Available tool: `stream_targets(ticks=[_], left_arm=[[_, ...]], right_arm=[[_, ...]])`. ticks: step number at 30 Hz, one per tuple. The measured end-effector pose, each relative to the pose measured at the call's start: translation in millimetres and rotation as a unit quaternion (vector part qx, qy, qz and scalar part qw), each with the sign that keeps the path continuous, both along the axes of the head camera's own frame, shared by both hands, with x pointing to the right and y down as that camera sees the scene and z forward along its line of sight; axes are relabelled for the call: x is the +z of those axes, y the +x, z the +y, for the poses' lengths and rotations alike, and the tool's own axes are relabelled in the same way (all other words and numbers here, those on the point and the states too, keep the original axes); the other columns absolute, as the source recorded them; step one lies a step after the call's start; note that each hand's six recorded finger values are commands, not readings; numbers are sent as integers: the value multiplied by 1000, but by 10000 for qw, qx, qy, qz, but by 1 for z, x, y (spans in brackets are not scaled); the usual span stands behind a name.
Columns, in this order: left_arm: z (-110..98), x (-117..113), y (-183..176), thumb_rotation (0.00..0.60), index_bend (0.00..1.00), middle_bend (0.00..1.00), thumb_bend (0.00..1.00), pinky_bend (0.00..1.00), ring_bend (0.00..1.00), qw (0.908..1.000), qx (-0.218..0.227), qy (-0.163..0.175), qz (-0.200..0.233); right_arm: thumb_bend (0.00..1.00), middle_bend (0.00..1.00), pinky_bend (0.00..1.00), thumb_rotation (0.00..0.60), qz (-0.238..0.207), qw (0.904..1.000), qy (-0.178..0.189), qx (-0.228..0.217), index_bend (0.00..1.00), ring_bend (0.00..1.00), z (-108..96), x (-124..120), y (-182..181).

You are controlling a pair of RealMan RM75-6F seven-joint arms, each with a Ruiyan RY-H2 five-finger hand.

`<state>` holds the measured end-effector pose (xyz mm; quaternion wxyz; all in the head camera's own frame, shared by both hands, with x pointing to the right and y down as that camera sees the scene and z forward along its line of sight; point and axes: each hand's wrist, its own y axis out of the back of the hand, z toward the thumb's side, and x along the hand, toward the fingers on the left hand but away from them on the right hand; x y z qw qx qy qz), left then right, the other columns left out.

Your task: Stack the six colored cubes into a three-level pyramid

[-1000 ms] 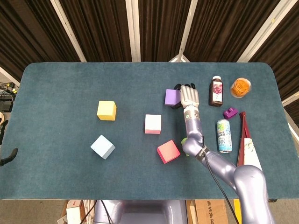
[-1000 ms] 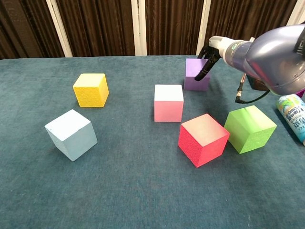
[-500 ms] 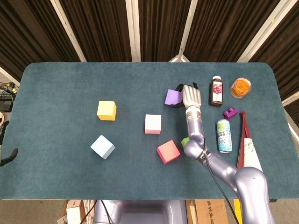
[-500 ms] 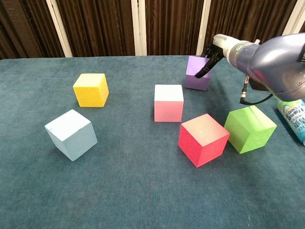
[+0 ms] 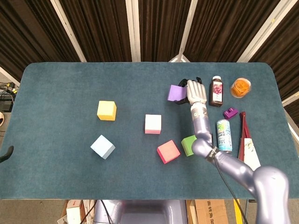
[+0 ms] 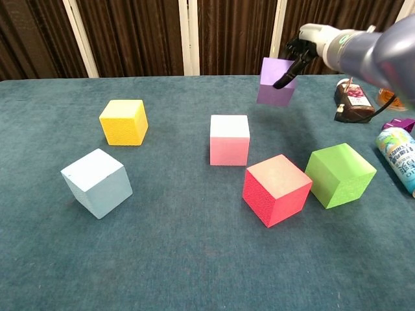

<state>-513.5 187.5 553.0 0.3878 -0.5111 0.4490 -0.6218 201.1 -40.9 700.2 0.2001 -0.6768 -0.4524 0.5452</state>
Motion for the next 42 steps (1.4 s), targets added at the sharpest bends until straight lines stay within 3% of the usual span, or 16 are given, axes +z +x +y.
stream_targets(ticks=[11, 24, 42], left_arm=[[3, -7, 1, 600, 98, 0, 364, 0, 0, 9999, 31, 122, 112], [3, -14, -2, 600, 98, 0, 364, 0, 0, 9996, 6, 257, 141], [3, -13, -2, 600, 98, 0, 364, 0, 0, 9996, -9, 244, 173]], right_arm=[[283, 509, 0, 600, 398, 9965, -641, -364, 634, 273, 27, -48, 31], [287, 509, 0, 600, 787, 9870, -1359, -336, 634, 273, 57, -53, 63], [287, 509, 0, 600, -134, 9793, -2003, -256, 634, 273, 73, -28, 35]])
